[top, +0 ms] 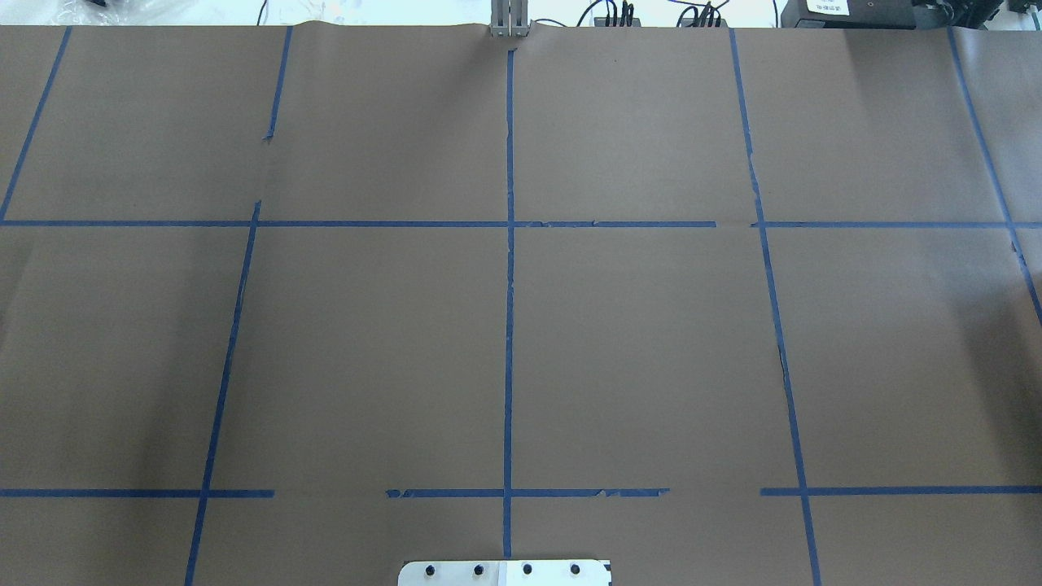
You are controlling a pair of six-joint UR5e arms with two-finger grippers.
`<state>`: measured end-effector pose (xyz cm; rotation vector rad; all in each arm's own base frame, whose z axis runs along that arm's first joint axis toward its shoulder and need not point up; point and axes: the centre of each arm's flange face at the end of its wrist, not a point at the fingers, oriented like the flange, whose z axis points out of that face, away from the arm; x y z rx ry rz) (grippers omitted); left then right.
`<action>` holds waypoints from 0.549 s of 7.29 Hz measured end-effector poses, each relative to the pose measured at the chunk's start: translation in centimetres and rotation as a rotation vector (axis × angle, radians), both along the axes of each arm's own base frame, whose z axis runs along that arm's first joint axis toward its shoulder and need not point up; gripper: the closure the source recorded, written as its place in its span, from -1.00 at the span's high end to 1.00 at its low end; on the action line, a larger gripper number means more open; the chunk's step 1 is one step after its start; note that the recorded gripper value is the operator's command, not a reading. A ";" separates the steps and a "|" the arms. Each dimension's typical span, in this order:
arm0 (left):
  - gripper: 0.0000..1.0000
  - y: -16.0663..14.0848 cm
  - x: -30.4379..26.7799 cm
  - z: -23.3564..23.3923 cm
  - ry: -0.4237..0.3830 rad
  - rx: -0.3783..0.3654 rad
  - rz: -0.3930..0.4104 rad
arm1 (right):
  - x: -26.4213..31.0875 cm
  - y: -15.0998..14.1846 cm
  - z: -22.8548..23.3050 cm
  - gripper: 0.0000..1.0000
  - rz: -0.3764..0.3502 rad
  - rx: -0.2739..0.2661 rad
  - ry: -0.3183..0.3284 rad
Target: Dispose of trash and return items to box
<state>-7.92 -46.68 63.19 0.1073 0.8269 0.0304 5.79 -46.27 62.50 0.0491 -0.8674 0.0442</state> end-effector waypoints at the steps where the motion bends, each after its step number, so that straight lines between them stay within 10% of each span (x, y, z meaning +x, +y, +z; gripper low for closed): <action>1: 1.00 -0.1 0.0 -0.2 0.000 0.004 0.000 | 0.2 0.0 0.3 1.00 0.000 0.002 0.001; 4: 1.00 -0.2 0.0 -0.3 -0.002 0.007 -0.001 | 1.1 -0.2 0.1 1.00 0.016 0.011 0.010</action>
